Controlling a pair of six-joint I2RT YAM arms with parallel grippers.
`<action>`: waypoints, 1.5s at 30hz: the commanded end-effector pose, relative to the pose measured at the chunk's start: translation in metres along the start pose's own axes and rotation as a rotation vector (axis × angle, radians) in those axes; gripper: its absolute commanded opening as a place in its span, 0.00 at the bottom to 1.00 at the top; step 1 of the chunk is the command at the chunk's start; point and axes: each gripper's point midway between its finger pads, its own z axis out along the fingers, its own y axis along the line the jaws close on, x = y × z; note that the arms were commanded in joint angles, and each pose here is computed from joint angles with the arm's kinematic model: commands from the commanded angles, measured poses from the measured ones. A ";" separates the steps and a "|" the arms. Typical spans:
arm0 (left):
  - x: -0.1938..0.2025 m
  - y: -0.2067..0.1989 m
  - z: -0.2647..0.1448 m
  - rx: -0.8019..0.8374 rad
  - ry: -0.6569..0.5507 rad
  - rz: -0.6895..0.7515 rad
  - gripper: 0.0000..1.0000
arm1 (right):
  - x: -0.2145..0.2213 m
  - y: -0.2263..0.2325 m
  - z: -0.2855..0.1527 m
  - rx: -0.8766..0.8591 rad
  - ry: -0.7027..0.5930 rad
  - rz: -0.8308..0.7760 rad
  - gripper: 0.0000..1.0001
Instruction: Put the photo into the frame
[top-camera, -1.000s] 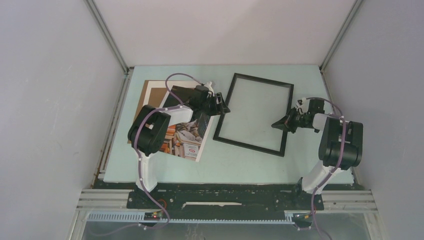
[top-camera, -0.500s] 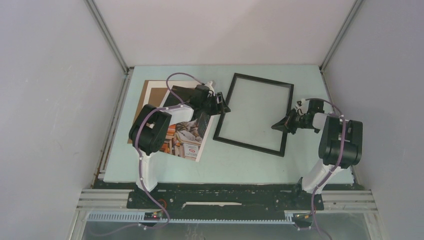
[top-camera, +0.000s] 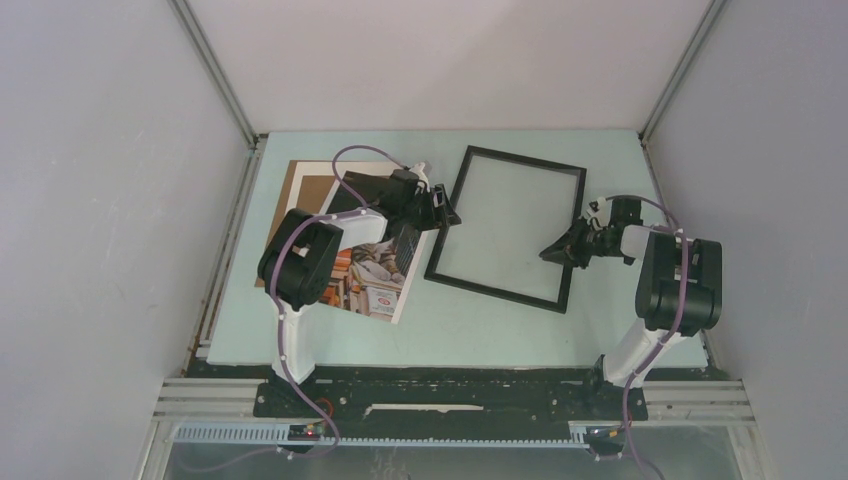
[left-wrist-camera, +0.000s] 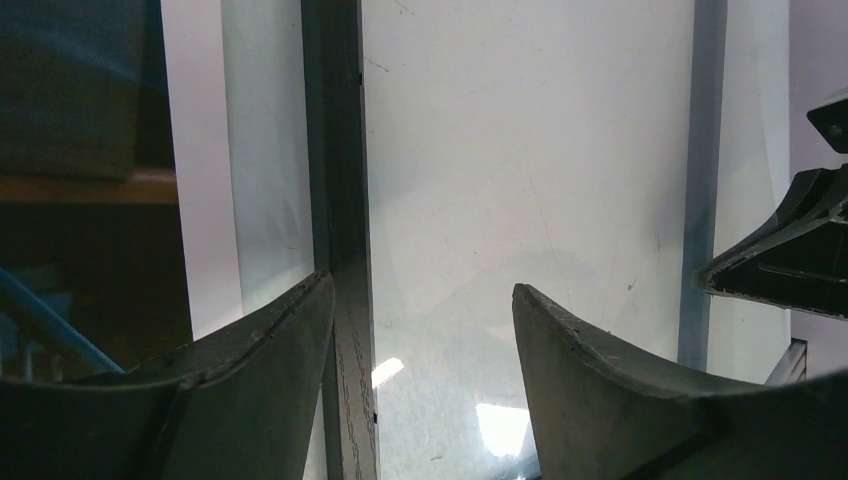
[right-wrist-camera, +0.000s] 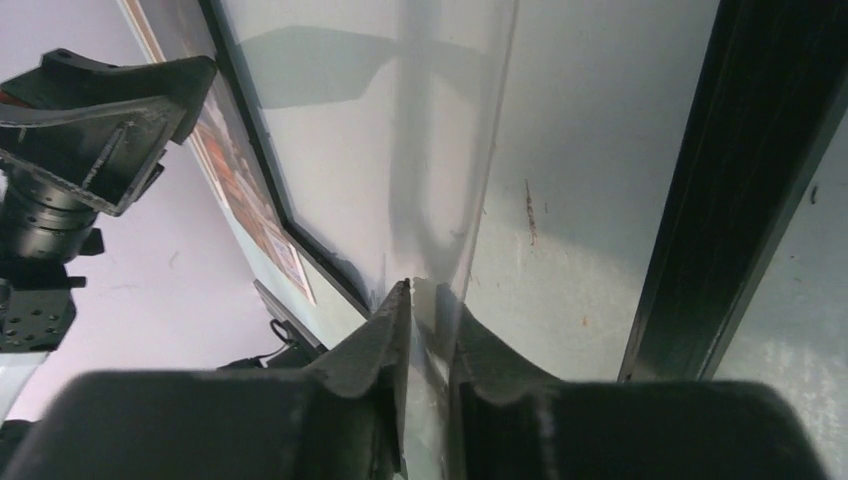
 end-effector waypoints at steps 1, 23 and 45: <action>-0.026 -0.020 -0.003 0.053 -0.049 0.013 0.72 | -0.012 0.010 -0.006 0.035 -0.044 -0.050 0.30; -0.036 -0.036 -0.034 0.114 -0.159 0.057 0.72 | -0.018 -0.022 -0.086 0.690 -0.238 -0.165 0.83; -0.026 -0.018 -0.016 0.040 -0.100 -0.005 0.73 | 0.069 -0.025 -0.043 0.516 -0.091 -0.118 0.69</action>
